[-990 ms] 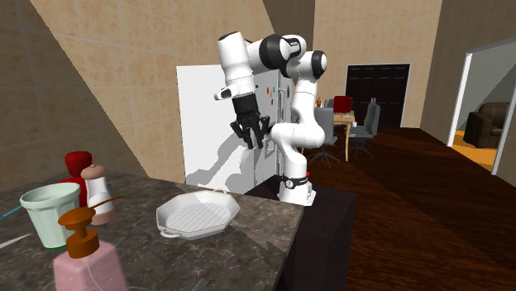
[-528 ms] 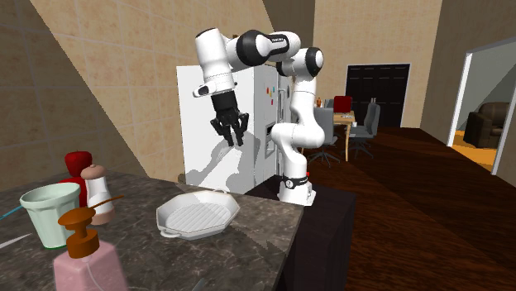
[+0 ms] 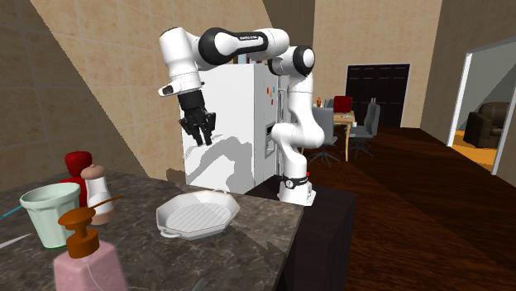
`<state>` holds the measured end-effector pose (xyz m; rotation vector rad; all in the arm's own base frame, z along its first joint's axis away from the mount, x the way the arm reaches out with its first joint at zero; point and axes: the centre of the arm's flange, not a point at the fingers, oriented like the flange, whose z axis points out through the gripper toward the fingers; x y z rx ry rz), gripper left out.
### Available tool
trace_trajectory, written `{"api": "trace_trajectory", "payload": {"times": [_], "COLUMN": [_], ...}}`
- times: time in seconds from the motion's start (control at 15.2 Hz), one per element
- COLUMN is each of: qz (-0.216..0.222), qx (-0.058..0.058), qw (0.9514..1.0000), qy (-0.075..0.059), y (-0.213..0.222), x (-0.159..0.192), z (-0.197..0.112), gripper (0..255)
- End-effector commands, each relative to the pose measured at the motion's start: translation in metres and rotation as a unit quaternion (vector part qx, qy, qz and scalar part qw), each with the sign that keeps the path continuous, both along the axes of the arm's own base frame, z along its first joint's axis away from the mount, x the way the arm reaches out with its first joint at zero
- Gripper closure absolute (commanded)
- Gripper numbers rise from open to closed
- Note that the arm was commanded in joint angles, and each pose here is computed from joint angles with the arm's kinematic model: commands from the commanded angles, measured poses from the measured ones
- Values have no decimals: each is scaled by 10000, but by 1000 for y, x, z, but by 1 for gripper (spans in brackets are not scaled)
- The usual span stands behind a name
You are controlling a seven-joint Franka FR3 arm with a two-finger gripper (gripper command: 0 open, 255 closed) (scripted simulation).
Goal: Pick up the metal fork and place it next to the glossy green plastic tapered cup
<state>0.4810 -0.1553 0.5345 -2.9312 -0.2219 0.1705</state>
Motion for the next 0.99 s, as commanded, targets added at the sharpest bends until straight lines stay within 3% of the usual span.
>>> {"api": "trace_trajectory", "payload": {"times": [0.0, 0.92], "qz": [5, 5], "qx": [-3, -3], "qw": [10000, 10000], "qy": [-1, -1], "y": [-25, -180], "x": [13, 113], "z": [-3, -2], "gripper": [255, 255]}}
